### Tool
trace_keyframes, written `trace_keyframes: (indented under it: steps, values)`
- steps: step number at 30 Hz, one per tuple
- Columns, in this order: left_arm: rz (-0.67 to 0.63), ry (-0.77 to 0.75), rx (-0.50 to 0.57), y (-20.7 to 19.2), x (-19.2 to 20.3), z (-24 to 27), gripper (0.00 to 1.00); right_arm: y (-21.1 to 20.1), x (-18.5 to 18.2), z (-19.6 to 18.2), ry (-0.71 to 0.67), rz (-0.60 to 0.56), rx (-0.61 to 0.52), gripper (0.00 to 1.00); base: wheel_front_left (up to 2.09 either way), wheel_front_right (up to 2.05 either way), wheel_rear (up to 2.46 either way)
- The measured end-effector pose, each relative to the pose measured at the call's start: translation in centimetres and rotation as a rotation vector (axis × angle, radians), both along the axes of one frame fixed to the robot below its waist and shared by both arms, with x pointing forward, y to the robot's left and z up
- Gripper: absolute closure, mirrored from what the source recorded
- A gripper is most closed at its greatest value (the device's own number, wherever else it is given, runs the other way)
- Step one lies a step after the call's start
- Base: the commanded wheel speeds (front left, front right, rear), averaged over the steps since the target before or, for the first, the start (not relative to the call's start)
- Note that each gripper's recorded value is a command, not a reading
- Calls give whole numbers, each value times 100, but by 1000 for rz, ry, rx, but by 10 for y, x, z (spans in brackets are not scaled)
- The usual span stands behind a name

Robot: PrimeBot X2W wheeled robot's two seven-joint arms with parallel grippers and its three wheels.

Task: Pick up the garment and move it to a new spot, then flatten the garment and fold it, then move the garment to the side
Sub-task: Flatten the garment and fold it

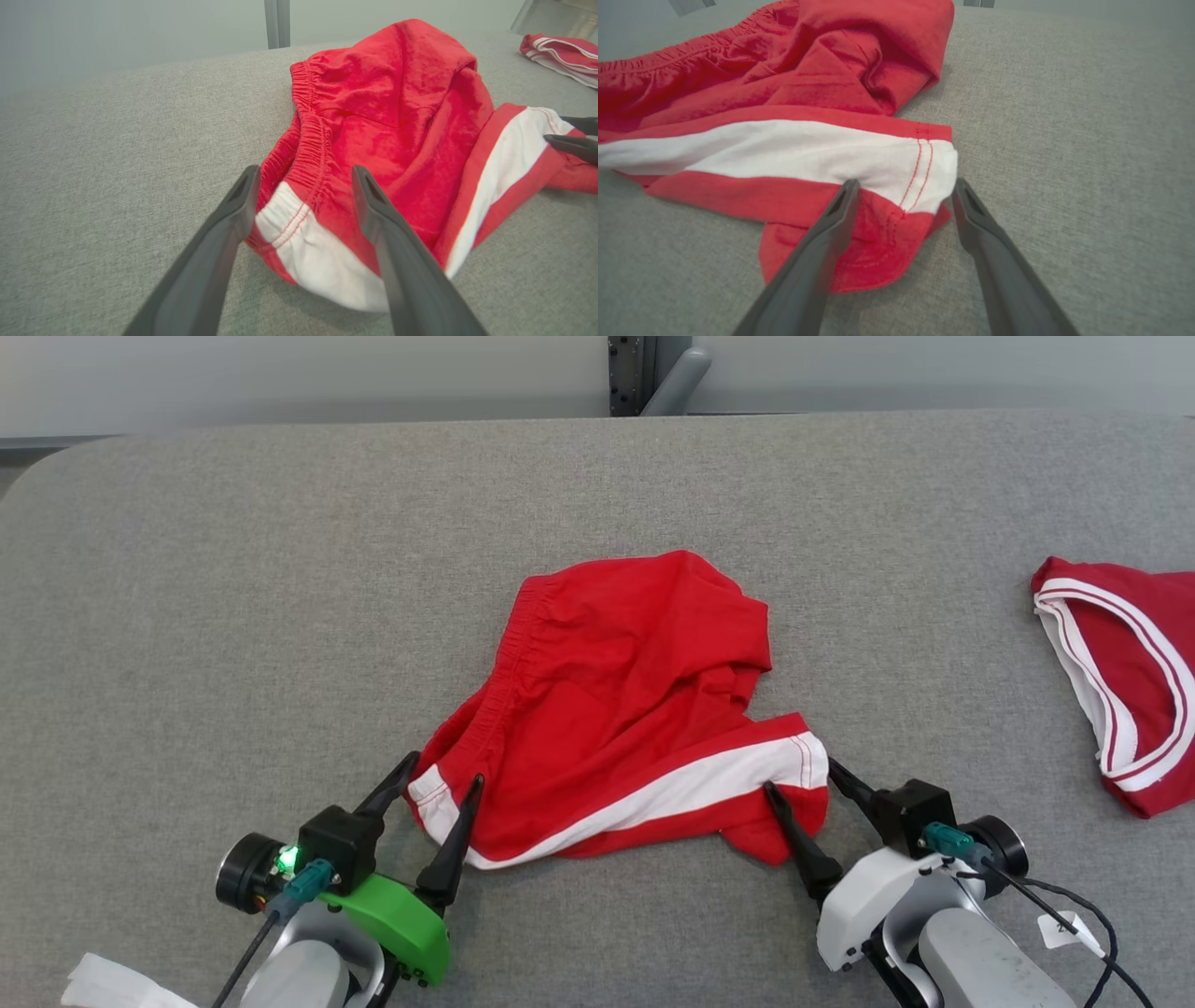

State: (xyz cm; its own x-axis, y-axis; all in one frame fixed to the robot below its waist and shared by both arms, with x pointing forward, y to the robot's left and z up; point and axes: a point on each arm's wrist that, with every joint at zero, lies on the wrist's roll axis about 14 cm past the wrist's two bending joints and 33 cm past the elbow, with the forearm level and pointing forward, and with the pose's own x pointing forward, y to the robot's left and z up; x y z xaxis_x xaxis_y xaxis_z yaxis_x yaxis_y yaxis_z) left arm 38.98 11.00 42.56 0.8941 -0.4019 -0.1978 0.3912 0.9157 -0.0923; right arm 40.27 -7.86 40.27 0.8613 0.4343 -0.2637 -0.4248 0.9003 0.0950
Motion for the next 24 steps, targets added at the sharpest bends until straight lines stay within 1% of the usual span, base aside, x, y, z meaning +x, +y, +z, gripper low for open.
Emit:
trace_keyframes:
  steps: [13,20,21,22,24]
  values:
    - [13,-3,-11,3,1,2,0,4,5,9,-33,19,0,0,0,0,0]
    - [17,8,-14,4,0,0,0,9,6,8,-27,44,-9,0,0,0,0]
    - [18,10,-14,4,0,-1,0,10,8,8,-27,46,-9,5,0,0,0]
    - [17,13,-14,4,0,-2,0,10,8,7,-24,46,-7,13,0,0,0]
    - [15,16,-13,3,-1,-3,0,11,10,7,-23,52,-8,20,0,0,0]
